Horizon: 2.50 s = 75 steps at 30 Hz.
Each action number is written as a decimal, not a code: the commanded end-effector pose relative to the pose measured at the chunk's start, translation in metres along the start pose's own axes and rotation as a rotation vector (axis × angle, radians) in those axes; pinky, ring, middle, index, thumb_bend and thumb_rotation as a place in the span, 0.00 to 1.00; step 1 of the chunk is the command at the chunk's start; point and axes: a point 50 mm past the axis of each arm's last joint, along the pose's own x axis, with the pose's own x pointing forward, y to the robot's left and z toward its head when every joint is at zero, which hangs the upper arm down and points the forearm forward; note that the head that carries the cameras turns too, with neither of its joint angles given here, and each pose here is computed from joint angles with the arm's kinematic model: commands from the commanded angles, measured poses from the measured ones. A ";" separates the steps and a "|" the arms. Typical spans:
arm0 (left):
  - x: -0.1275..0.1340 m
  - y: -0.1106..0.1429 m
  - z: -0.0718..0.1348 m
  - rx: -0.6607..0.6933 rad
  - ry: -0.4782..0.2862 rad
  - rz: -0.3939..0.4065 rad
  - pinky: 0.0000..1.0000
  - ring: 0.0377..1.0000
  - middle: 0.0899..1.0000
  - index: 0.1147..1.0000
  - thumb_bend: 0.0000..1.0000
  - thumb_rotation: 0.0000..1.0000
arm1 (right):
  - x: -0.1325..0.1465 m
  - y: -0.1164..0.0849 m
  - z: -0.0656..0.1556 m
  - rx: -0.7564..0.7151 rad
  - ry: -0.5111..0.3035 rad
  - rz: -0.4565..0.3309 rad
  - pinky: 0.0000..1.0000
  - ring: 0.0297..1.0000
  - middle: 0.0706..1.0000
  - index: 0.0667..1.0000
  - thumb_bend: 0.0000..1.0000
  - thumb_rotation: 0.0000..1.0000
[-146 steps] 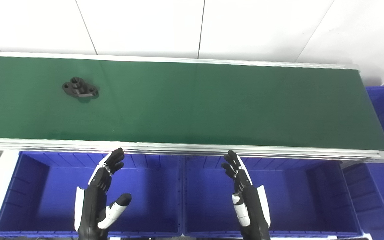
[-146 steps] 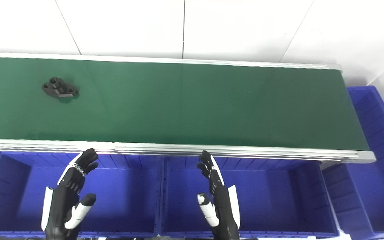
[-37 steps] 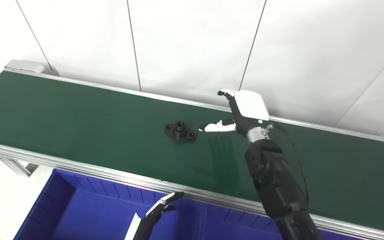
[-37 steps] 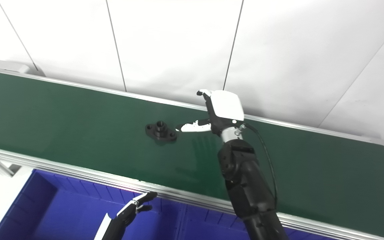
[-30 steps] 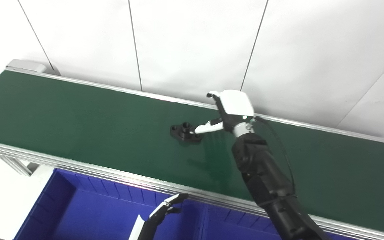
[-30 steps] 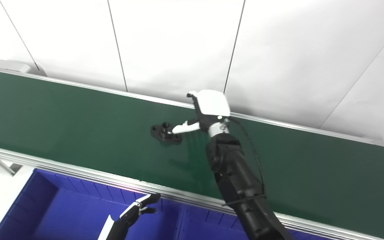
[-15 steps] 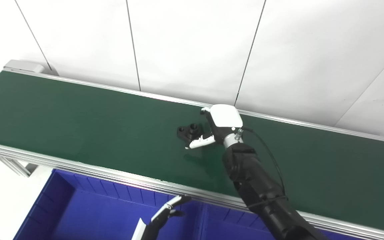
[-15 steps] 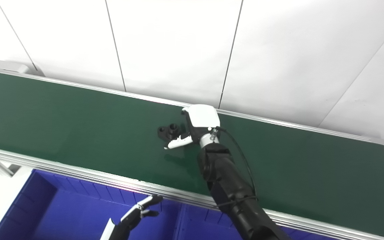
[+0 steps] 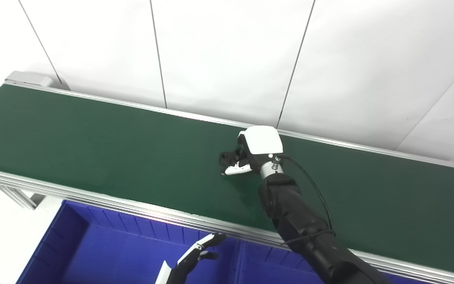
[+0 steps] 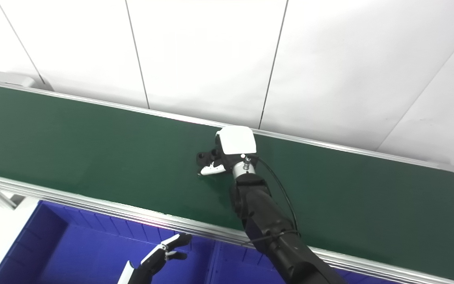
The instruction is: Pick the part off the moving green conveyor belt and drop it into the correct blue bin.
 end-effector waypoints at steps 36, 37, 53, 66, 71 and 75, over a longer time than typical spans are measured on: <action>0.007 0.016 0.007 -0.030 -0.018 -0.033 0.77 0.85 0.85 0.82 0.79 0.81 | -0.058 -0.069 0.014 0.109 -0.070 -0.185 0.11 0.15 0.21 0.44 0.50 0.15; 0.007 0.017 0.006 -0.034 -0.018 -0.032 0.77 0.85 0.84 0.82 0.78 0.80 | -0.062 -0.075 0.017 0.118 -0.074 -0.198 0.10 0.14 0.20 0.44 0.51 0.15; 0.020 0.043 0.002 -0.029 -0.046 0.046 0.76 0.80 0.79 0.82 0.76 0.79 | -0.196 -0.088 -0.001 0.210 -0.014 -0.289 0.10 0.14 0.19 0.44 0.51 0.15; 0.033 0.094 0.007 -0.060 -0.065 0.040 0.91 0.87 0.82 0.88 0.72 0.88 | -0.304 -0.060 0.023 0.293 0.176 -0.150 0.10 0.14 0.20 0.45 0.51 0.15; 0.035 0.109 0.014 -0.084 -0.086 0.024 0.94 0.88 0.82 0.88 0.72 0.84 | -0.312 -0.043 0.031 0.339 0.222 -0.081 0.11 0.14 0.20 0.45 0.51 0.15; 0.039 0.116 0.018 -0.076 -0.109 0.002 0.91 0.87 0.83 0.88 0.73 0.82 | -0.307 -0.032 0.031 0.362 0.243 -0.040 0.11 0.14 0.19 0.45 0.51 0.15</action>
